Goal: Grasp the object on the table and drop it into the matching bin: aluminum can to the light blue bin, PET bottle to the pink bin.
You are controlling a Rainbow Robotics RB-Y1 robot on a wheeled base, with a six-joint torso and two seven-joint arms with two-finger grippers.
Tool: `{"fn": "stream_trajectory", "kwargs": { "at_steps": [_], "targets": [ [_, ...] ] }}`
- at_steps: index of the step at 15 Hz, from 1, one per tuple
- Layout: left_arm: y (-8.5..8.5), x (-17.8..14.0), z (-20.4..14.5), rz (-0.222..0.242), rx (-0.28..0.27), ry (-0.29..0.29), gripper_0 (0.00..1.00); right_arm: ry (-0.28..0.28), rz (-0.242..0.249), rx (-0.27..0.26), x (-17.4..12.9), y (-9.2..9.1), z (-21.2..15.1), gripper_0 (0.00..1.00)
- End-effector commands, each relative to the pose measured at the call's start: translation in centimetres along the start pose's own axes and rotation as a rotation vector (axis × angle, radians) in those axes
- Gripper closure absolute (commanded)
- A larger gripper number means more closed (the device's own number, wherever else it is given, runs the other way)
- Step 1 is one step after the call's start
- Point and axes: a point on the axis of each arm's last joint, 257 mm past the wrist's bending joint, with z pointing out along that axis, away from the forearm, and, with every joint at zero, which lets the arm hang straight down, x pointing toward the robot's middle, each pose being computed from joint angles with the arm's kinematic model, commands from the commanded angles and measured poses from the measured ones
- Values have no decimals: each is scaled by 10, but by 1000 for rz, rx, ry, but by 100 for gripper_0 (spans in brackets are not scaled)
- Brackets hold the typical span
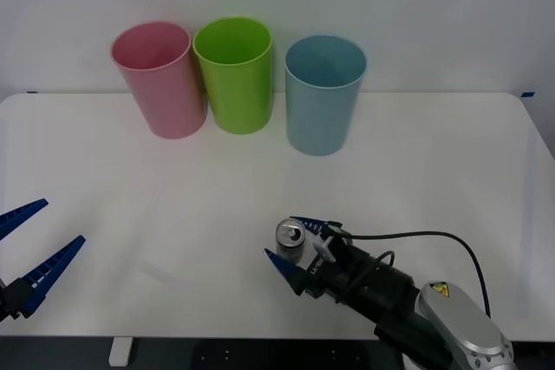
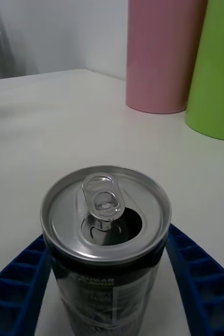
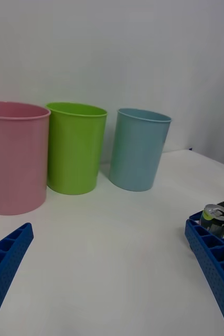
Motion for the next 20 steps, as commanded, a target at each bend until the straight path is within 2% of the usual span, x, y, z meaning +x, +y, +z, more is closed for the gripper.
{"fn": "stream_trajectory", "kwargs": {
  "at_steps": [1, 8, 13, 15, 20],
  "targets": [
    [0, 0, 0, 0, 0, 0, 0, -1, -1, -2, 0, 1, 0, 100],
    [0, 0, 0, 0, 0, 0, 0, -7, 6, -7, -3, 1, 2, 100],
    [0, 0, 0, 0, 0, 0, 0, -30, 25, 10, -12, -14, -4, 100],
    [0, 0, 0, 0, 0, 0, 0, -54, 39, 22, -24, -24, -8, 100],
    [0, 0, 0, 0, 0, 0, 0, -123, 120, 48, -64, -45, -18, 100]
  ]
}}
